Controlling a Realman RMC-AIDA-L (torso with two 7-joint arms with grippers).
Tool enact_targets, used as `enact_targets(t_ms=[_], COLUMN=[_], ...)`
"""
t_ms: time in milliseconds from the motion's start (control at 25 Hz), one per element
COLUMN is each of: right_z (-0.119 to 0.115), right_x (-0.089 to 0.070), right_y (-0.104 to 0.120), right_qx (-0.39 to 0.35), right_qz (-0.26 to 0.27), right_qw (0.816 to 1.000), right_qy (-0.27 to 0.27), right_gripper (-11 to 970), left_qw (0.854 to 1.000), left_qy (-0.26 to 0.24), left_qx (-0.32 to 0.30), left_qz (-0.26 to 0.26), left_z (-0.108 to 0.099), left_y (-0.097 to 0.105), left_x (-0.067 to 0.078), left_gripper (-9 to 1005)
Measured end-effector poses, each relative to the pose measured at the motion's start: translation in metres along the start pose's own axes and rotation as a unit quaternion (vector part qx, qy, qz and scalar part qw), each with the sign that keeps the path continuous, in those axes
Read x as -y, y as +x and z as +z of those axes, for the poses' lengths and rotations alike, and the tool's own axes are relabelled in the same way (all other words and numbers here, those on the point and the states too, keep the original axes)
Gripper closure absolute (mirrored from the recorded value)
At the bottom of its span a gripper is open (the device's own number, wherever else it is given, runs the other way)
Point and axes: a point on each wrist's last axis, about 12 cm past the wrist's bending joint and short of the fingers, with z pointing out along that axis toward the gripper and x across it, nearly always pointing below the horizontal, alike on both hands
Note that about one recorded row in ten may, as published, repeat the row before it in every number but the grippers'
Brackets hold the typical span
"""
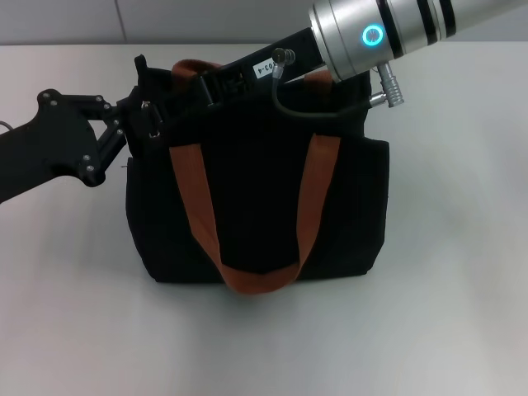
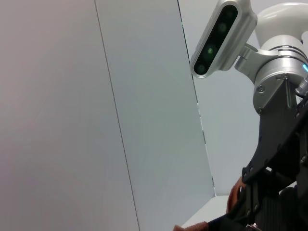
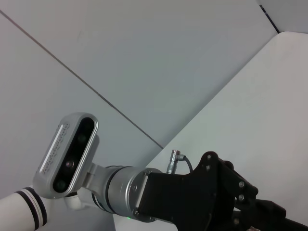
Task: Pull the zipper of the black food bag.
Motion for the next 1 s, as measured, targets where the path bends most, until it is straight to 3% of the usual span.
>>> enact_targets(t_ms=[1000], right_z=[0.0034], right_x=[0.0009], right_y=[0.0006], right_qx=[-0.002], right_qz=[-0.017], right_qw=[1.000], right_qy=[0.012], right_gripper=[505], left_qw=[1.000], left_qy=[0.013], left_qx=[0.011], left_qz=[-0.011], left_z=[0.0029], left_y=[-0.0063], left_x=[-0.0031], left_gripper=[920])
